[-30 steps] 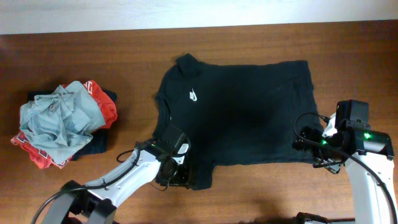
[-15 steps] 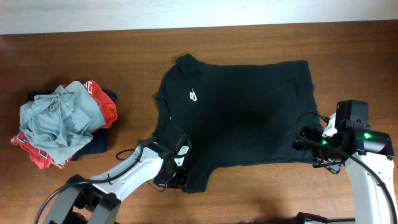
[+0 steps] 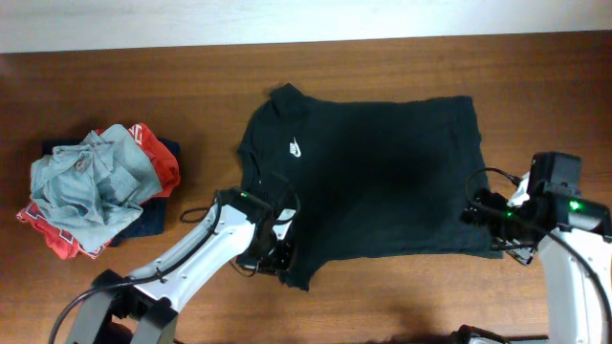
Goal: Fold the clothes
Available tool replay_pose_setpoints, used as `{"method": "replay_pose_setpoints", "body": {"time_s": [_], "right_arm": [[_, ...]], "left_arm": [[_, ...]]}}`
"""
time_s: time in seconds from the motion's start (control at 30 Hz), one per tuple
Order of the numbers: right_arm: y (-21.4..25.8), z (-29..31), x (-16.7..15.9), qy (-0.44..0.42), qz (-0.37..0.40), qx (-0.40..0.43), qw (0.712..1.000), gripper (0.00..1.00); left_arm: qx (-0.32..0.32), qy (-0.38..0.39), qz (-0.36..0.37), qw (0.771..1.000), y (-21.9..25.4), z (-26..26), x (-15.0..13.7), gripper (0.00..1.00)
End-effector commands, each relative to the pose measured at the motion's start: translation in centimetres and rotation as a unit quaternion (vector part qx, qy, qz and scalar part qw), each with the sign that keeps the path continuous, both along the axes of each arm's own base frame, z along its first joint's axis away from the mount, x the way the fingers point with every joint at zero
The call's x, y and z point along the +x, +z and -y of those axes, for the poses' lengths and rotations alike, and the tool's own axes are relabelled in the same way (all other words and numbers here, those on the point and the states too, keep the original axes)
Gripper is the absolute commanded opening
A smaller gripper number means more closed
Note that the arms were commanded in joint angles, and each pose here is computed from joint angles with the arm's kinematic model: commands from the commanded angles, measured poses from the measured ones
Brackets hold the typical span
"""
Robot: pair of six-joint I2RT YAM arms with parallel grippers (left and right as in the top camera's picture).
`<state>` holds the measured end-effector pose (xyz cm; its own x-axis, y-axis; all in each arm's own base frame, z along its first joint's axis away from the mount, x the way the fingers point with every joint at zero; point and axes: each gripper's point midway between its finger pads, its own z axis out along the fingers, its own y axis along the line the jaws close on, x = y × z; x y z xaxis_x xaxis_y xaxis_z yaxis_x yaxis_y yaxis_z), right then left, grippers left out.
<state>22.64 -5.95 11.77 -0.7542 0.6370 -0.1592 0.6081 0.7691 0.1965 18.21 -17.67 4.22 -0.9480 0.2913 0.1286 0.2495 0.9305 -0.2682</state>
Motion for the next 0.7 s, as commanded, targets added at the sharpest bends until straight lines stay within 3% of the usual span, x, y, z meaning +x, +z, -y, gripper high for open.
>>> {"method": "replay_pose_setpoints", "body": {"time_s": [0.0, 0.33, 0.67], "right_arm": [[-1.8, 1.9, -1.0, -0.044, -0.042, 0.010, 0.998, 0.93], [-7.4, 4.5, -3.6, -0.144, -0.127, 0.098, 0.976, 0.87], [-11.5, 5.3, -3.3, -0.183, -0.086, 0.108, 0.973, 0.77]], "left_arm": [[0.008, -0.019, 0.019, 1.000, 0.3, -0.1, 0.8, 0.00], [0.019, -0.020, 0.019, 0.999, 0.3, -0.4, 0.8, 0.01], [0.020, -0.020, 0.020, 0.999, 0.2, -0.5, 0.8, 0.01]]}}
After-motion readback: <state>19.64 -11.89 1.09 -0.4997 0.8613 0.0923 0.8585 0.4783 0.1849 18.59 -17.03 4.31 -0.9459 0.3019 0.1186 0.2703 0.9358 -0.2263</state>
